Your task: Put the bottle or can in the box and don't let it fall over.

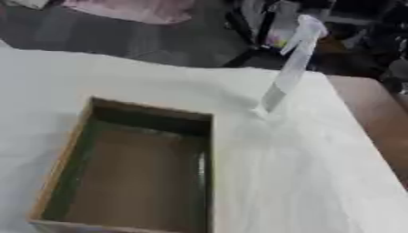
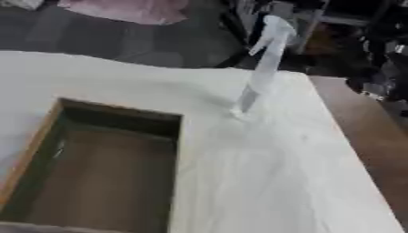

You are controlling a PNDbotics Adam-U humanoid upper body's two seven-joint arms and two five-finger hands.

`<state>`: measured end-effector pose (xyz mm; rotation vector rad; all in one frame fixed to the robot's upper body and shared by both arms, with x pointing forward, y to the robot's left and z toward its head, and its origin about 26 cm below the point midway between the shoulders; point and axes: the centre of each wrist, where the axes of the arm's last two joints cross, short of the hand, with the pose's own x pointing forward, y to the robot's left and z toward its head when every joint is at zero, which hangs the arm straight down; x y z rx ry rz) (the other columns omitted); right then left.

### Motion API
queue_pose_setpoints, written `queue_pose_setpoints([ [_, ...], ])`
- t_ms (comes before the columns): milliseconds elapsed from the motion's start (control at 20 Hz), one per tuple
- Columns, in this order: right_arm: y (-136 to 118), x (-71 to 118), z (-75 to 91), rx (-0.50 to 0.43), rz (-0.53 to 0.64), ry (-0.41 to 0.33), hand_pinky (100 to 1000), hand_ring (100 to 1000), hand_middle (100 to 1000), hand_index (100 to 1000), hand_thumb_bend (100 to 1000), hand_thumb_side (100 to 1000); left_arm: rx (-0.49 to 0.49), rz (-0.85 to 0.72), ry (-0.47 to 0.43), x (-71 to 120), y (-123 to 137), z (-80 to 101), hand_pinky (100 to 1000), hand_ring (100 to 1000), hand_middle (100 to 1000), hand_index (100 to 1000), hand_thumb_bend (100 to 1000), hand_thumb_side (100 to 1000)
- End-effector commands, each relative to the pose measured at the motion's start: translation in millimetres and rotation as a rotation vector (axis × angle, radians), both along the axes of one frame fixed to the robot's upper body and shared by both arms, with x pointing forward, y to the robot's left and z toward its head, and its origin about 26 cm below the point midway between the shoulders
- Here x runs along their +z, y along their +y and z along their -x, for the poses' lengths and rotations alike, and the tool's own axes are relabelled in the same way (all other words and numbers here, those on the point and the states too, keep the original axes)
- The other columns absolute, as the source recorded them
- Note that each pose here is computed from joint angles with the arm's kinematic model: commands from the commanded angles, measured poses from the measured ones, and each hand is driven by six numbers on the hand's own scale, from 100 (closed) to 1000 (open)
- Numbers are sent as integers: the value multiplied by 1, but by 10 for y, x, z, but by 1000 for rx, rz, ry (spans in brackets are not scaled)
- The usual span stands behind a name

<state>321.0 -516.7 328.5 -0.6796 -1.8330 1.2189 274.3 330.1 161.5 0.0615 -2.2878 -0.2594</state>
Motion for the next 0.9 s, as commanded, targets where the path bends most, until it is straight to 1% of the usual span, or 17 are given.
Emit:
queue_pose_setpoints([
  [50,-40,169,71,-18,4,-43,922,1000,1000,910,215,409,2,-18,-39,91,11,17,599,382,758,843,142,813],
  [500,-112,182,122,-55,-39,-92,923,1000,1000,910,206,395,19,-13,-39,39,30,43,597,377,758,843,133,818],
  [600,-126,190,137,-61,-52,-110,922,1000,1000,909,205,389,24,-14,-38,30,31,47,597,377,758,843,138,819],
  [650,-130,194,146,-63,-58,-121,921,1000,1000,908,199,401,26,-15,-38,30,31,47,597,377,759,843,138,819],
  [700,-133,200,155,-64,-65,-133,921,1000,1000,908,203,379,28,-15,-39,29,31,47,597,376,758,843,138,819],
  [900,-133,225,188,-65,-102,-184,925,1000,1000,910,187,370,33,-15,-39,22,29,49,597,376,759,844,138,821],
])
